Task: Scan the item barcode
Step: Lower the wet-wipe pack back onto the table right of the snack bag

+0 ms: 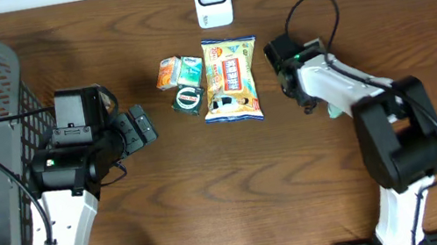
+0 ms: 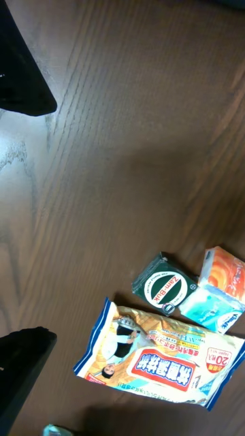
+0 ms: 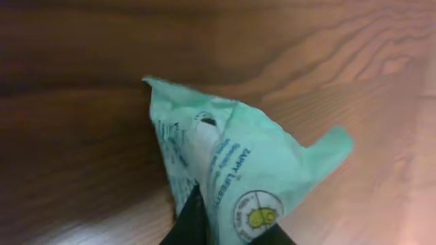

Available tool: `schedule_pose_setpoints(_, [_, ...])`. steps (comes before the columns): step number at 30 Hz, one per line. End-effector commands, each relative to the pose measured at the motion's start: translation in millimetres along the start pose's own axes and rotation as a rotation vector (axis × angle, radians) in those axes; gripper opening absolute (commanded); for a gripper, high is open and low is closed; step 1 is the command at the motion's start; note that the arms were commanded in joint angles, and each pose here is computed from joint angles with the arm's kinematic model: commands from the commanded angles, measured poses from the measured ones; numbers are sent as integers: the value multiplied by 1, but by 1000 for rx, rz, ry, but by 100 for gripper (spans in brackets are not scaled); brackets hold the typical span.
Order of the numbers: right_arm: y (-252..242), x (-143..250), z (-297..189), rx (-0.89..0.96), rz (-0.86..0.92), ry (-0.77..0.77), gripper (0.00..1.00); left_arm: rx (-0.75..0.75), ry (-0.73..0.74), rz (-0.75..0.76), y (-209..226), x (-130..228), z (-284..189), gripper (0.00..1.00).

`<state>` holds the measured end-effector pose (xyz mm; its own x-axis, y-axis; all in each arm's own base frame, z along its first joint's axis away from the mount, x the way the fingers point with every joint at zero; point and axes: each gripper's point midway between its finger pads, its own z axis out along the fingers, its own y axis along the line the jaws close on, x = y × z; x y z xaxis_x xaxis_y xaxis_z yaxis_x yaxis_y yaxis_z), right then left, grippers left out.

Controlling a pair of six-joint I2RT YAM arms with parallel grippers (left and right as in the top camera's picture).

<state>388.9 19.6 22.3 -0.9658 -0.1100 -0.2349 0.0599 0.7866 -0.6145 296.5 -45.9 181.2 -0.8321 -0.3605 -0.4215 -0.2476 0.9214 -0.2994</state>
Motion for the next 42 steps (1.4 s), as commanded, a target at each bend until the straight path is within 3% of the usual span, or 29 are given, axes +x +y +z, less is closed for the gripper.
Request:
schedule_pose_setpoints(1, [6,4,-2,26,-45,0,15,-12,-11,-2,2,-4,-2,98])
schedule_pose_setpoints(3, [11,3,-9,21,-62,-11,30,-12,-11,-2,2,-4,-2,98])
schedule_pose_setpoints(7, [24,-1,-29,6,-110,-36,38,-12,-11,-2,2,-4,-2,98])
schedule_pose_setpoints(10, [45,-5,-49,-69,-137,-52,54,-12,-11,-2,2,-4,-2,97])
schedule_pose_setpoints(16, [93,-22,-103,-327,-147,-82,45,-12,-12,-2,2,-4,-2,98])
schedule_pose_setpoints(25, [62,-61,-145,-406,-132,-107,54,-12,-12,-2,2,-4,-2,98])
schedule_pose_setpoints(33, [50,-58,-128,-483,-142,-33,61,-12,-11,-2,2,-4,-2,98])
schedule_pose_setpoints(38, [63,-41,-120,-645,-213,38,46,-12,-11,-2,2,-4,-2,98])
schedule_pose_setpoints(42, [74,-24,-107,-734,-232,95,46,-12,-12,-2,2,-4,-2,98])
